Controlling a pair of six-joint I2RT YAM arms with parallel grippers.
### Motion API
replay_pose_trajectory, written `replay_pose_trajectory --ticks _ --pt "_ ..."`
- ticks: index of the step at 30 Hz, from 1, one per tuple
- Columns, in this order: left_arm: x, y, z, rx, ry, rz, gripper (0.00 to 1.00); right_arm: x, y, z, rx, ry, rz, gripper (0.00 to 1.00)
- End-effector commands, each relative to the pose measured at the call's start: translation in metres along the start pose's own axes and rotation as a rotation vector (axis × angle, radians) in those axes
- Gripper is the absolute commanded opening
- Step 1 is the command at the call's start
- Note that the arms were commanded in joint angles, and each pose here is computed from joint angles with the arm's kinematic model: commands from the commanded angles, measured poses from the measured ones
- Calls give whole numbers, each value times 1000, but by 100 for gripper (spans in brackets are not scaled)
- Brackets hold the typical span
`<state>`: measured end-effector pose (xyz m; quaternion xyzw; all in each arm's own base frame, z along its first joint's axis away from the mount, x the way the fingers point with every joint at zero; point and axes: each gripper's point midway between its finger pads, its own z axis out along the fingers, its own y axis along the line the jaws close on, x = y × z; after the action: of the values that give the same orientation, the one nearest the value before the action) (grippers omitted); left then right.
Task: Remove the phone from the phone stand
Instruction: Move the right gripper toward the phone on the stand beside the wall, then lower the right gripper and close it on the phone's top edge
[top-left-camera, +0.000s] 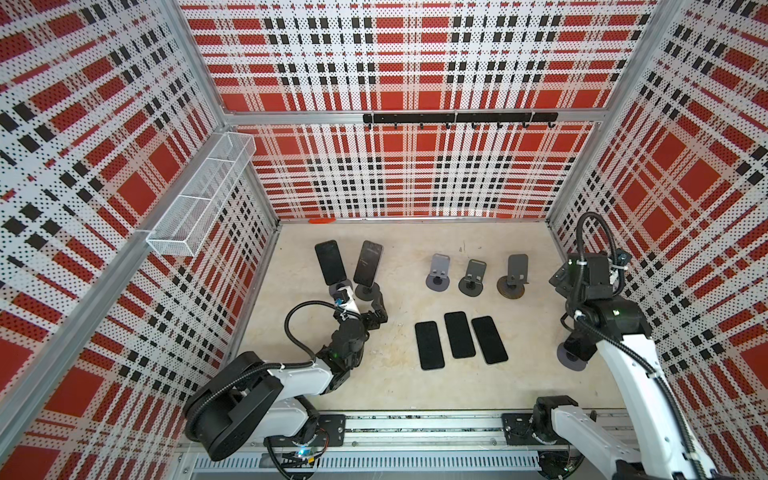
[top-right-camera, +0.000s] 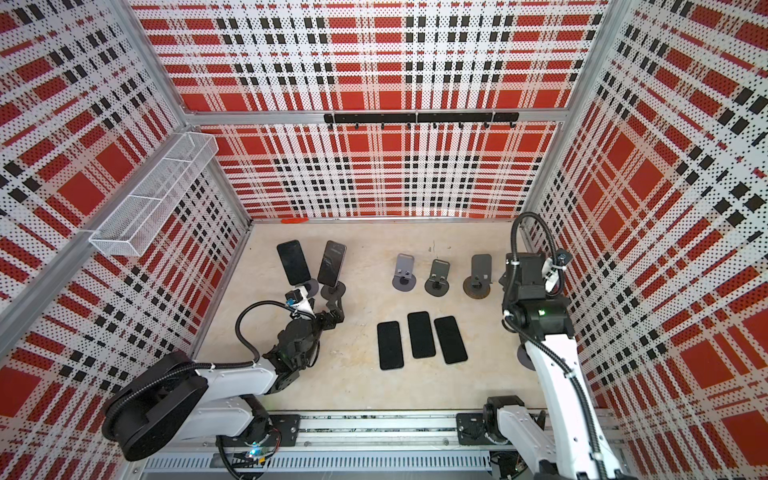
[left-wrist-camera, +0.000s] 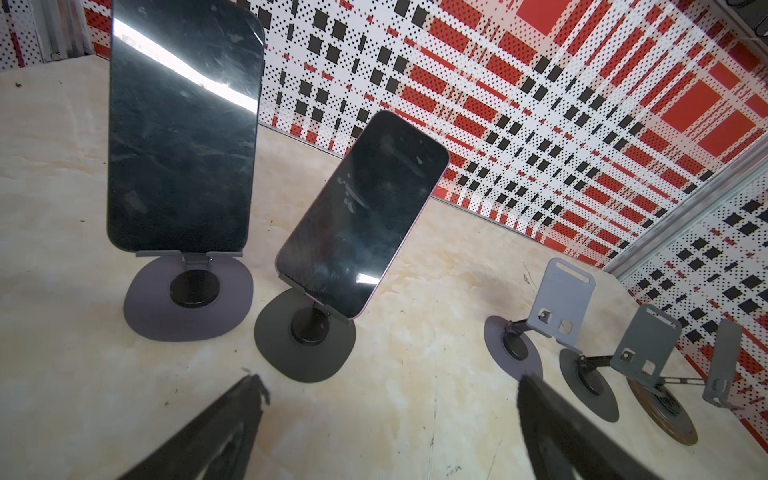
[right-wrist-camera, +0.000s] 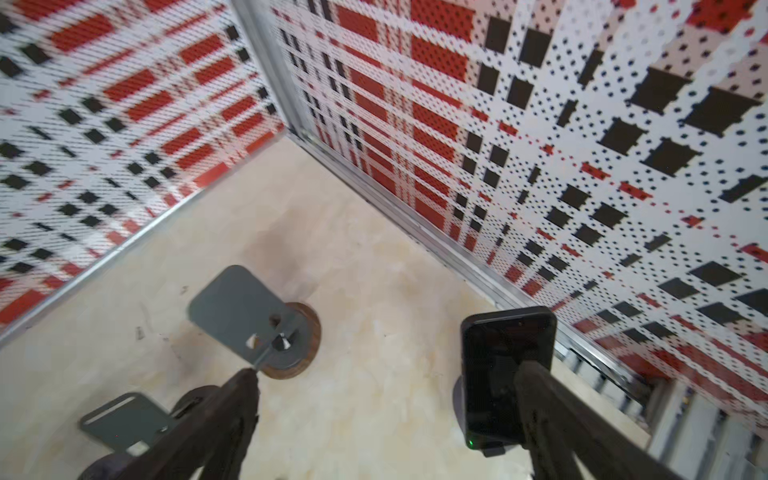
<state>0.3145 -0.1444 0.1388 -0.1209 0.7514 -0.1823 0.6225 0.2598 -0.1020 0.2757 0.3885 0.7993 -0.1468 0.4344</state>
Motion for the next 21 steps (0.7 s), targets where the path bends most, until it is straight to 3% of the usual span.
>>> replay_pose_trajectory --ticks 1,4,8,10,12,16,21 --pt "-8 -8 3 24 -17 -26 98 17 -15 11 39 139 25 100" --pt "-11 -6 2 10 -28 -23 98 10 -25 9 55 160 154 100" --pt "-5 -6 5 17 -7 -24 98 -17 -39 -14 85 83 266 100" --pt "-3 -8 6 24 1 -29 98 -18 -42 -19 58 49 249 100" --pt "0 -9 7 26 10 -29 98 -9 -57 -17 124 61 239 100" --pt "3 -11 8 38 23 -38 98 24 -69 12 248 258 83 100" --pt "-1 -12 6 44 13 -42 98 39 -90 23 345 296 60 100"
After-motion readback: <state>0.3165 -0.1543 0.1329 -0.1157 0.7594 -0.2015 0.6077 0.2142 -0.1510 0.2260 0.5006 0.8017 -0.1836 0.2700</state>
